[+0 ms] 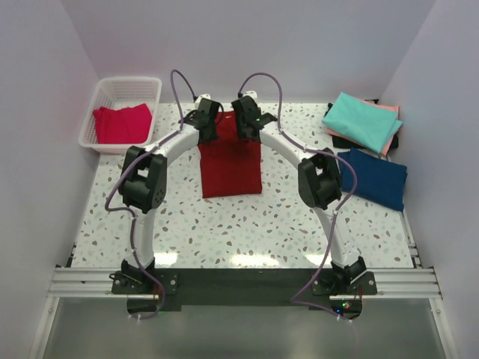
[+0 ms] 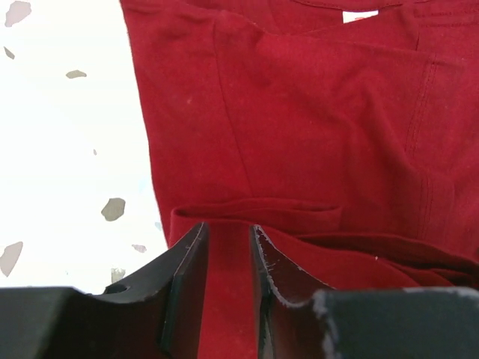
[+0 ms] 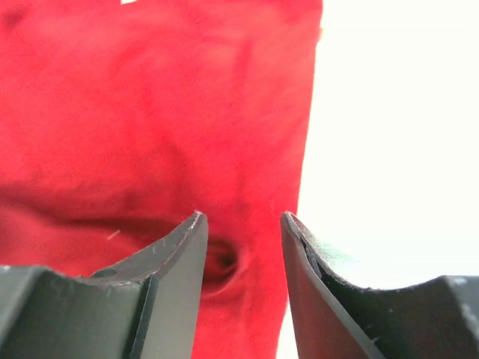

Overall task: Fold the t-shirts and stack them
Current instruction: Fold the tshirt

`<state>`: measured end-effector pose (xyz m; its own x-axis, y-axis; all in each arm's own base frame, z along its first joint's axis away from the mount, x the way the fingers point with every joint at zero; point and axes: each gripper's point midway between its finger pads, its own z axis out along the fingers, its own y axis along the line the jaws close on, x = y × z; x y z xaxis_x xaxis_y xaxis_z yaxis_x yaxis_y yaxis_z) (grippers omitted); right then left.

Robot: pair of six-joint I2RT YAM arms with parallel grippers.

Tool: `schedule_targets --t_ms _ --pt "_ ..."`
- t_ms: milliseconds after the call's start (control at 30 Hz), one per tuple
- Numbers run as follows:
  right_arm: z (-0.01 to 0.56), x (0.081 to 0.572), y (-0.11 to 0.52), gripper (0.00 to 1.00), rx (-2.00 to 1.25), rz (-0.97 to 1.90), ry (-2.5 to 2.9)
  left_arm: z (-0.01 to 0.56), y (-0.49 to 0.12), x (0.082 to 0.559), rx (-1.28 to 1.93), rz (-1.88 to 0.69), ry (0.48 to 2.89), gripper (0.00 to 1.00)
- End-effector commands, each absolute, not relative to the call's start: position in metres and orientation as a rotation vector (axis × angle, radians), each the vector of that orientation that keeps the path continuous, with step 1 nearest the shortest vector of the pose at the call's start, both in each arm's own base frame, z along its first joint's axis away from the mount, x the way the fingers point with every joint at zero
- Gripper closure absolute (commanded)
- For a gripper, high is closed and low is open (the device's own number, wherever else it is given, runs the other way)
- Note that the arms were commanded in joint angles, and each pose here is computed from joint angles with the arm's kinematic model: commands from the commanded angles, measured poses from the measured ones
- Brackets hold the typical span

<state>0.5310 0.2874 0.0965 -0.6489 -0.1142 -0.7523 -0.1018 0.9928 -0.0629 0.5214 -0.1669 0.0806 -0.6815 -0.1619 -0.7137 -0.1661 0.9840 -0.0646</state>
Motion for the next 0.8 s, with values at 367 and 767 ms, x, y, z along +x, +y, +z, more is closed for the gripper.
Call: schedule_targets --t_ms 367,767 --pt "0.123 0.428 0.233 0.48 -0.128 0.082 2.478 0.08 -0.15 0.39 -0.147 -0.137 2.563 0.59" --pt "0.082 0.34 0.26 0.43 -0.279 0.547 2.571 0.064 -0.182 0.333 -0.141 -0.569 2.54 0.59"
